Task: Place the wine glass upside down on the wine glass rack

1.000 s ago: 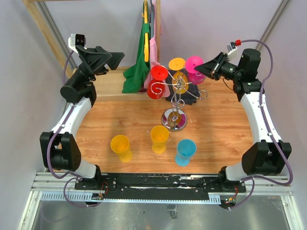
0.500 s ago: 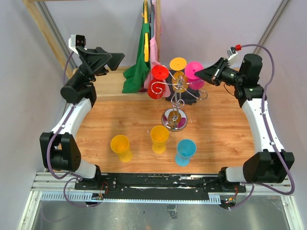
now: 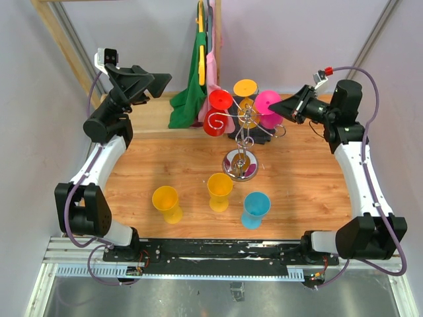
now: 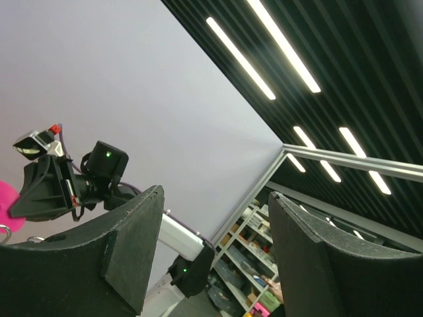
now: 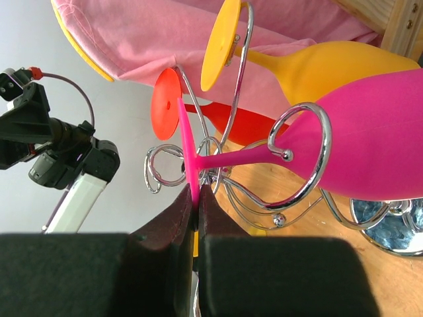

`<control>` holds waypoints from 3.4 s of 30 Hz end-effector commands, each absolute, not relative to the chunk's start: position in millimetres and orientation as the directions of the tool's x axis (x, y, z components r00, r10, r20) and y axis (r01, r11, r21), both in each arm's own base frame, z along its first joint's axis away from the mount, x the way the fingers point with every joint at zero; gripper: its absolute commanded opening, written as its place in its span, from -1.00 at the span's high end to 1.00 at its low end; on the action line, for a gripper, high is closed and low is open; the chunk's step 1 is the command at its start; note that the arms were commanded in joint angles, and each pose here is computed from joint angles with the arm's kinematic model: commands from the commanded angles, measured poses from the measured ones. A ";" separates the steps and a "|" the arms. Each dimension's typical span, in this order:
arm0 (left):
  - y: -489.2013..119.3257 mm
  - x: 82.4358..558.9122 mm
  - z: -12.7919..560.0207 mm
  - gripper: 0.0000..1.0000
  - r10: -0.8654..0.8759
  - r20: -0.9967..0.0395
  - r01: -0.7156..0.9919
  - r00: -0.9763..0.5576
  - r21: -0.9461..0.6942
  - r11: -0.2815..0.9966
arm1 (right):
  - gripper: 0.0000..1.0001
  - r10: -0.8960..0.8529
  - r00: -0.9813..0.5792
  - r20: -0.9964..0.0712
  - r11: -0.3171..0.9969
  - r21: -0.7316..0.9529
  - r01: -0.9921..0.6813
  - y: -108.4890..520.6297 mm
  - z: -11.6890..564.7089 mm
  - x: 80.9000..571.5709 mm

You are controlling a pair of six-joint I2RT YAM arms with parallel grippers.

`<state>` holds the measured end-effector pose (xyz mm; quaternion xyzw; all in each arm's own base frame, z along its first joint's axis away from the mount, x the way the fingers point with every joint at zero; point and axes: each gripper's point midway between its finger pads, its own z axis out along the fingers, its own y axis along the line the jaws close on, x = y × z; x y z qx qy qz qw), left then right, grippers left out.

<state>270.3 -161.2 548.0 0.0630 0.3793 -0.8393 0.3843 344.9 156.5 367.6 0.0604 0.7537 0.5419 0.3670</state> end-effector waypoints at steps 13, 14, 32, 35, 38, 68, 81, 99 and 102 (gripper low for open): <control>-156.9 220.4 555.5 -0.38 -0.579 -0.522 0.780 -0.626 -0.439 -0.446 | 0.99 0.546 -0.655 -0.522 0.445 0.843 -0.302 119.9 376.9 345.8; -156.9 220.6 555.5 -0.38 -0.580 -0.522 0.779 -0.626 -0.440 -0.446 | 0.99 0.547 -0.655 -0.521 0.445 0.844 -0.299 119.3 376.5 347.3; -157.0 221.5 555.2 -0.38 -0.580 -0.523 0.780 -0.625 -0.439 -0.445 | 0.99 0.561 -0.650 -0.512 0.419 0.854 -0.310 111.0 387.0 375.2; -157.2 221.9 554.4 -0.38 -0.579 -0.522 0.779 -0.627 -0.443 -0.444 | 0.99 0.559 -0.652 -0.513 0.412 0.854 -0.318 113.0 389.2 380.4; -157.1 222.0 554.3 -0.38 -0.580 -0.522 0.780 -0.625 -0.440 -0.444 | 0.97 0.552 -0.662 -0.508 0.405 0.857 -0.320 116.0 388.5 385.1; -157.4 223.6 551.8 -0.38 -0.575 -0.524 0.778 -0.628 -0.441 -0.448 | 0.53 0.527 -0.656 -0.541 0.490 0.824 -0.285 107.4 370.0 410.4; -157.6 225.2 549.7 -0.38 -0.572 -0.524 0.775 -0.631 -0.443 -0.450 | 0.30 0.514 -0.664 -0.543 0.487 0.822 -0.295 111.1 361.0 420.0; -162.2 230.4 545.6 -0.38 -0.559 -0.540 0.776 -0.630 -0.471 -0.420 | 0.06 0.541 -0.597 -0.592 0.513 0.795 -0.323 98.3 380.2 432.7; -167.5 238.4 543.1 -0.37 -0.540 -0.560 0.774 -0.629 -0.513 -0.370 | 0.04 0.572 -0.566 -0.594 0.500 0.799 -0.334 87.6 394.3 431.3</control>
